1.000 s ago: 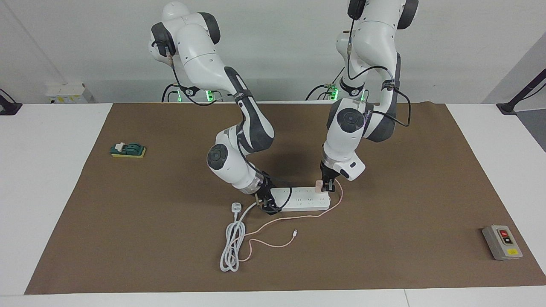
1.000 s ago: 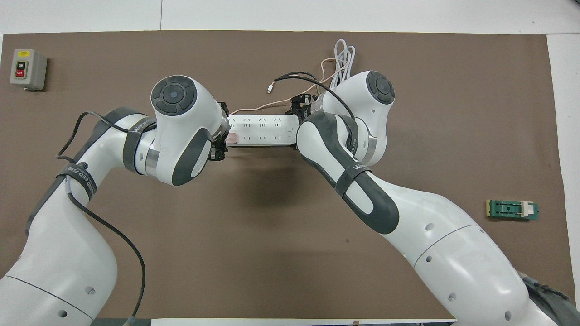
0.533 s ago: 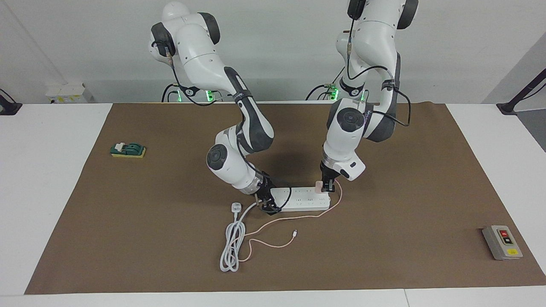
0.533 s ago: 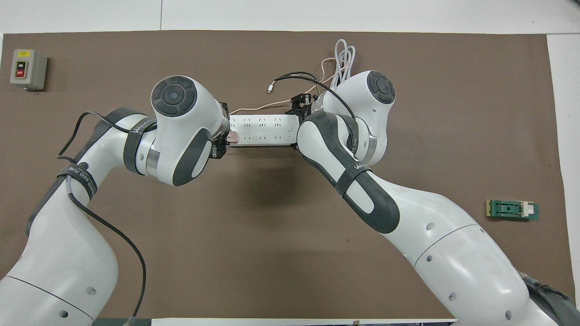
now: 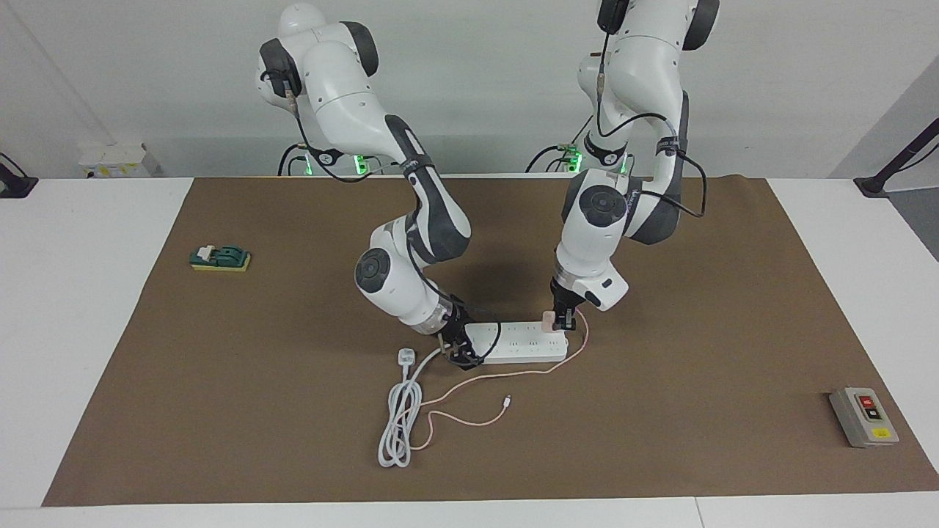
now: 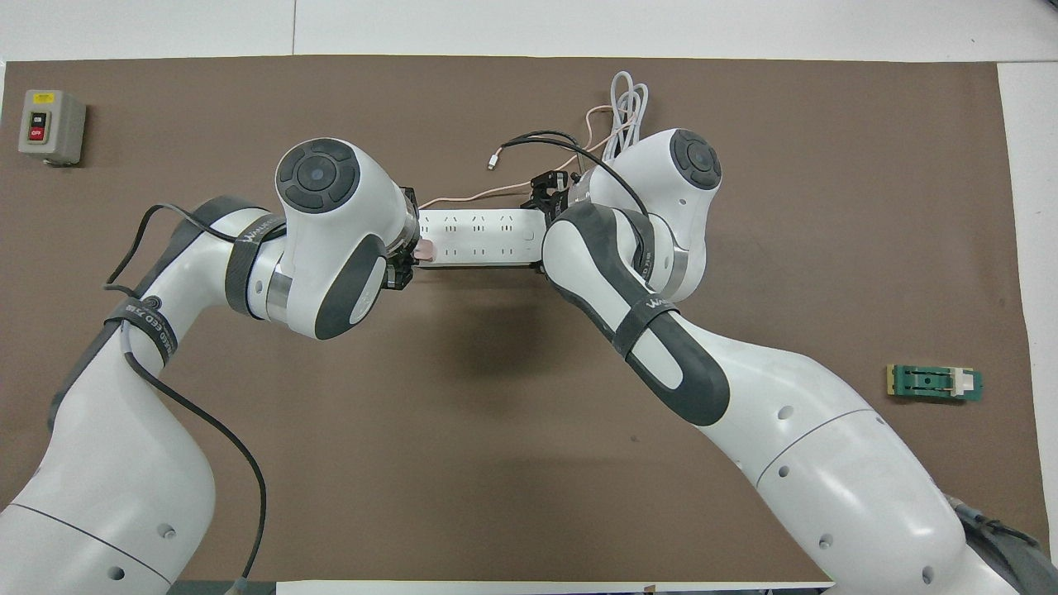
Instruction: Unplug charger and place it aside
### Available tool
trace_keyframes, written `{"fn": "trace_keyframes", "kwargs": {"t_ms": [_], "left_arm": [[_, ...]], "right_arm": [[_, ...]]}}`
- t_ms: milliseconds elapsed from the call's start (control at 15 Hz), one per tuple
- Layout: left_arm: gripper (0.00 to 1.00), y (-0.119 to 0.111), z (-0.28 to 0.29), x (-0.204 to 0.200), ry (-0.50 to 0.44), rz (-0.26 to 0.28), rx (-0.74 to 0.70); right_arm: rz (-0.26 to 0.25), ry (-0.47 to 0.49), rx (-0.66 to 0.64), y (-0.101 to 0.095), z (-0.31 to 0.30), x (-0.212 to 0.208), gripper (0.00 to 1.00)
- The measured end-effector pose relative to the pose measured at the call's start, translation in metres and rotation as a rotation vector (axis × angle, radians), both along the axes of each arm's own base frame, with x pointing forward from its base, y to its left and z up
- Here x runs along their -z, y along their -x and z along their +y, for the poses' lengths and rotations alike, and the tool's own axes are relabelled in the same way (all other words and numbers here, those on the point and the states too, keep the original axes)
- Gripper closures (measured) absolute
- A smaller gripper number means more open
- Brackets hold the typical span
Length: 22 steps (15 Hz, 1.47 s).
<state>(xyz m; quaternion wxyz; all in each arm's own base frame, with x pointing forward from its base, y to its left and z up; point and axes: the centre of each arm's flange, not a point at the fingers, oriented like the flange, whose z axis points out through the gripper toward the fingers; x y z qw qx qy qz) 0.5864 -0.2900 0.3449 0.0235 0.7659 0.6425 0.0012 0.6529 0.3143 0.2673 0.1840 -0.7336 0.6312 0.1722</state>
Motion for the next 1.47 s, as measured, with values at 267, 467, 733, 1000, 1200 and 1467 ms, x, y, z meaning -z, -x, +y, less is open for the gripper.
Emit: {"fn": "trace_keyframes", "kwargs": {"t_ms": [267,467,733,1000,1200,1467], "left_arm": [[0.68,0.0,0.0,-0.001,-0.002,0.003,0.001],[0.68,-0.002,-0.001,-0.003,-0.005,0.011,0.001],[0.68,-0.004,-0.003,-0.019,-0.015,0.03,0.004],[0.68,0.005,-0.007,-0.047,-0.025,0.049,0.018],[0.68,0.01,-0.004,-0.063,-0.033,0.059,0.056],[0.68,0.011,-0.001,-0.09,-0.041,0.069,0.166]], "right_arm": [[0.0,0.0,0.0,0.0,0.0,0.0,0.06],[0.001,0.0,0.0,0.0,0.0,0.0,0.06],[0.0,-0.001,0.0,0.0,0.0,0.0,0.06],[0.0,-0.001,0.0,0.0,0.0,0.0,0.06],[0.0,-0.001,0.0,0.0,0.0,0.0,0.06],[0.001,-0.002,0.001,0.0,0.0,0.0,0.06]]}}
